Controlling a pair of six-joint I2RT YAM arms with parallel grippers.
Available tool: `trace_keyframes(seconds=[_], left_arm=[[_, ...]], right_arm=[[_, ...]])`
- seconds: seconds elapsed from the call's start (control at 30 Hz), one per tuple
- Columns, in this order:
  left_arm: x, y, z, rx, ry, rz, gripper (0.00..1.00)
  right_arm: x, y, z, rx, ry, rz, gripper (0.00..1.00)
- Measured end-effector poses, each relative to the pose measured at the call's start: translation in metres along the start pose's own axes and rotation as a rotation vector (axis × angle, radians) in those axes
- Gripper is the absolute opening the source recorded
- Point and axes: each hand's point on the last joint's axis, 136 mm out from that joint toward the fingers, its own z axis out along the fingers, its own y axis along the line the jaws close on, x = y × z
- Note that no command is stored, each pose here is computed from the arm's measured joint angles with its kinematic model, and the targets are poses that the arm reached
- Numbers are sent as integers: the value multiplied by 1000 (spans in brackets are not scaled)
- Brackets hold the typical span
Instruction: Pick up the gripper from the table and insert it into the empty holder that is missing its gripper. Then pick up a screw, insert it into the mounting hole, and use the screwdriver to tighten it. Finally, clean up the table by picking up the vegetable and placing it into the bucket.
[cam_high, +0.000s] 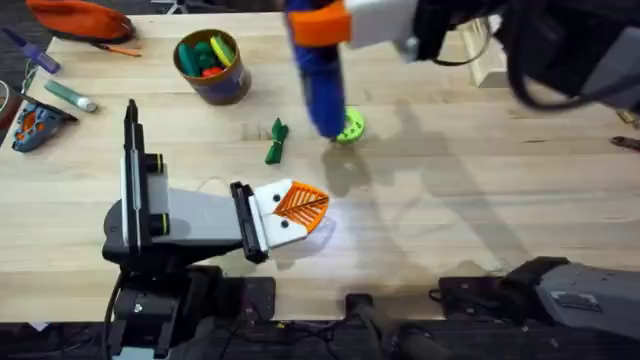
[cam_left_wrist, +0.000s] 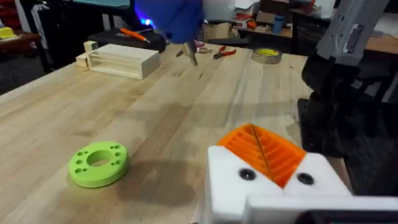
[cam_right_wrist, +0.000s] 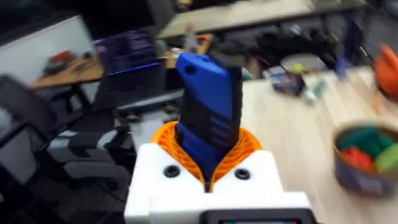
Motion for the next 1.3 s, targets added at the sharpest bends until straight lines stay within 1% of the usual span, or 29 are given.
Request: trace_keyframes(seconds=[0.03,0.17,0.23,0.33,0.43,0.5,0.57,0.63,0.77,0.87,0.97,1.0,1.07,1.2,1.3], left_arm=[[0,0,0,0,0,0,13],[0,0,0,0,0,0,13],[0,0,0,0,0,0,13],[0,0,0,0,0,0,13],[0,0,0,0,0,0,13],[0,0,0,0,0,0,13],[0,0,0,0,0,0,13],[0,0,0,0,0,0,13],[0,0,0,0,0,0,13],[0,0,0,0,0,0,13],[0,0,0,0,0,0,13],[0,0,0,0,0,0,13],[0,0,0,0,0,0,13],[0,0,0,0,0,0,13],[0,0,0,0,0,0,13]], right_arm=[[13,-25,-28,106,15,103,23],[35,-65,-69,331,34,227,23],[45,-82,-84,445,53,245,23],[65,-107,-103,633,117,248,23],[87,-118,-121,771,219,264,23],[100,-119,-135,848,317,271,23],[105,-119,-147,906,407,254,23],[103,-117,-160,961,498,216,23],[87,-119,-184,1048,642,81,23],[78,-122,-195,1081,713,-22,23],[80,-122,-199,1068,793,-101,23],[91,-115,-201,1010,902,-155,23],[103,-107,-204,965,989,-175,23],[133,-94,-219,863,1201,-189,23],[160,-85,-230,747,1348,-169,23]])
